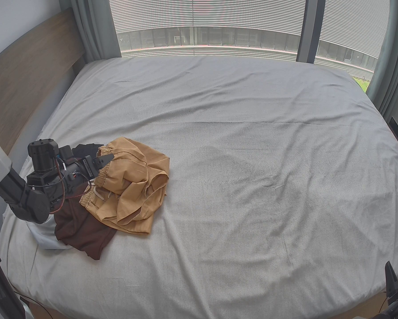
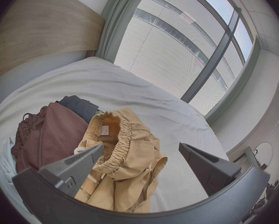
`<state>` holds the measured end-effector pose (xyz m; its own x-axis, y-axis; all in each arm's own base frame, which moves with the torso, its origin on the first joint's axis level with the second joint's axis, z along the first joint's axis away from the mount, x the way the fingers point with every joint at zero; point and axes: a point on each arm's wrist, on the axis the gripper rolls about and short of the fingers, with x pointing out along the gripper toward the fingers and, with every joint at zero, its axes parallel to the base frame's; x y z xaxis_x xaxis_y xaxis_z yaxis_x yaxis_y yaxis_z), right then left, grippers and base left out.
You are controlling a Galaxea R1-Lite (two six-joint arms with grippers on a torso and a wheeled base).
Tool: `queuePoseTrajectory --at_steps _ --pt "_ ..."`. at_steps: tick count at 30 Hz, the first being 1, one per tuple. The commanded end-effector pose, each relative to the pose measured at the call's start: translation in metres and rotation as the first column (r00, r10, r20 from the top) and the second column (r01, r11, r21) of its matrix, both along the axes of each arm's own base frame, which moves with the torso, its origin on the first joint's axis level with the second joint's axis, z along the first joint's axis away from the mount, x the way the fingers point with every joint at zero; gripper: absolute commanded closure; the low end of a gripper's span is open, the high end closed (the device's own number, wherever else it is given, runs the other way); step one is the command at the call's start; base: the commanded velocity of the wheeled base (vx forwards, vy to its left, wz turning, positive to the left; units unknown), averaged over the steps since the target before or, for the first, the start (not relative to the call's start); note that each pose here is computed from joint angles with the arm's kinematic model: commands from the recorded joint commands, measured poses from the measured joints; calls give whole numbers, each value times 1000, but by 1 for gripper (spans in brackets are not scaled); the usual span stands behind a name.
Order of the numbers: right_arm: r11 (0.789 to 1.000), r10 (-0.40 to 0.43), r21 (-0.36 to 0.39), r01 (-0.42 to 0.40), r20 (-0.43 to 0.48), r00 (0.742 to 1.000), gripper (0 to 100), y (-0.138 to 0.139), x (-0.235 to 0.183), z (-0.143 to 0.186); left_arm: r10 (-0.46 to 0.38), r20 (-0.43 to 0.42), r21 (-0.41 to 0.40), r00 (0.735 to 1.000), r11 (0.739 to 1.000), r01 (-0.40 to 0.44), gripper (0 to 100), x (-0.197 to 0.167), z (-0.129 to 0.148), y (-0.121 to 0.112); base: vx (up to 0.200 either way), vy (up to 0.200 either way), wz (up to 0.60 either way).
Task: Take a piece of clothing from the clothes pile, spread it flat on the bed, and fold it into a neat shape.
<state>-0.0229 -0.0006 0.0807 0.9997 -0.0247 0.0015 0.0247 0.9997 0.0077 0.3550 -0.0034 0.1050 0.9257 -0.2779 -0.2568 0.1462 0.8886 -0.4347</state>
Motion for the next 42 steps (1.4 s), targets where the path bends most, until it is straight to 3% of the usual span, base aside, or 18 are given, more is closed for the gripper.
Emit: queuePoseTrajectory --at_steps 1,11,18,31,32,42 --pt "1000 0 0 0 -5 1000 0 0 0 -5 1 -22 -1 1000 1000 -1 0 16 -16 0 0 0 0" --pt "1000 0 0 0 -3 1000 0 0 0 -5 2 1 -15 1000 1000 -2 0 40 -21 0 0 0 0" --pt "1000 0 2 0 -5 1000 0 0 0 -5 -8 17 -71 1000 997 10 0 52 -18 -8 0 0 0" --pt "1000 0 2 0 -5 1000 0 0 0 -5 -27 21 -71 999 997 28 0 65 -29 -17 0 0 0" --pt "1000 0 2 0 -3 1000 0 0 0 -5 -27 21 -71 999 997 28 100 65 -29 -17 0 0 0" --pt "1000 0 2 0 -5 1000 0 0 0 -5 -27 7 -72 1000 997 27 100 63 -32 -17 0 0 0"
